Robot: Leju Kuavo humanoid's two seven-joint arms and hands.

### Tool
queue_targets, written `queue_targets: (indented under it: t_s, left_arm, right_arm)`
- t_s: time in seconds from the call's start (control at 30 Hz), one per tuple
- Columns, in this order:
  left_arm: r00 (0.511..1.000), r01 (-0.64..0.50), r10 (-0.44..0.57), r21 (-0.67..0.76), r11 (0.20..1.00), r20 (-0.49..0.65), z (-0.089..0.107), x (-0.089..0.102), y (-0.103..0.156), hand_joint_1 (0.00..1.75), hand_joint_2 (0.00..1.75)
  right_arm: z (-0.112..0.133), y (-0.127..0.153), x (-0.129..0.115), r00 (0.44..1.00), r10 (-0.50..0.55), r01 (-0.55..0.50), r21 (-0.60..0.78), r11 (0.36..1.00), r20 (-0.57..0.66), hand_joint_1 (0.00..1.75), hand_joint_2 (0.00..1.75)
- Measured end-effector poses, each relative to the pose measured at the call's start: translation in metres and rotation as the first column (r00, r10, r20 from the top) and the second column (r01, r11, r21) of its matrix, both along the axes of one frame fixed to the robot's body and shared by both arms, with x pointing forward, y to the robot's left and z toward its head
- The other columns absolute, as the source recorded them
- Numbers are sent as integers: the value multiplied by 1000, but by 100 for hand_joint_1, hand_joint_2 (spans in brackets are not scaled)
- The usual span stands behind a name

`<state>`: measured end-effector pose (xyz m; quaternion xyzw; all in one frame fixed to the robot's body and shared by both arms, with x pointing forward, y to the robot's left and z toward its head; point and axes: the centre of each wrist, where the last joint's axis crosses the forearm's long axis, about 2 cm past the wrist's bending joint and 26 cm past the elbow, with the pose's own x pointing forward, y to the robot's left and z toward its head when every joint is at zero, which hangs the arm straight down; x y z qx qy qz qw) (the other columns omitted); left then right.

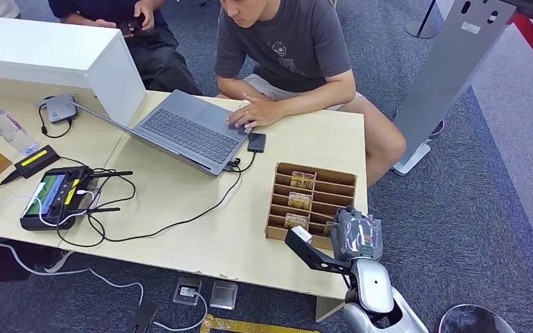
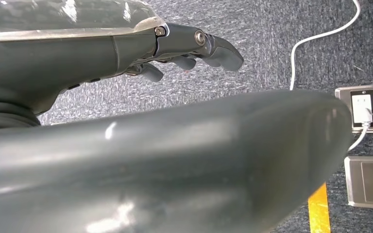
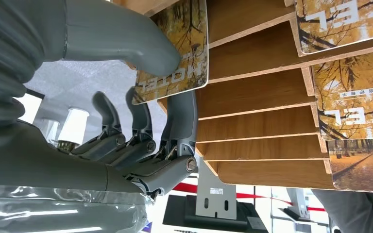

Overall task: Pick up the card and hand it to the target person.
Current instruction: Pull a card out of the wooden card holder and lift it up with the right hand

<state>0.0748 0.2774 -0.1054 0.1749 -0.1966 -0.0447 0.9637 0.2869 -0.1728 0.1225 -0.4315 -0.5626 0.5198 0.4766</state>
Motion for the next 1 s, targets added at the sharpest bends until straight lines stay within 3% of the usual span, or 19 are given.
queue_targets:
  t_s: [0.53,0.67,0.8,1.0]
  left_arm:
    - [1000,-2,2,1,1000,3,0,0,1,0,0]
    - [1000,-1,1,-1,1000,5,0,0,1,0,0]
    - [1000,2,-2,-4,1000,10,0,0,1,0,0]
    - [1000,3,-3,-7,1000,10,0,0,1,0,0]
  right_arm:
    - [2,1,-2,1000,1,-1,5,1000,17,151,175]
    - [8,3,-4,999,9,-9,15,1000,42,152,175]
    - [17,4,-4,997,15,-17,27,999,74,142,175]
    - [30,5,-4,992,23,-28,39,999,125,146,175]
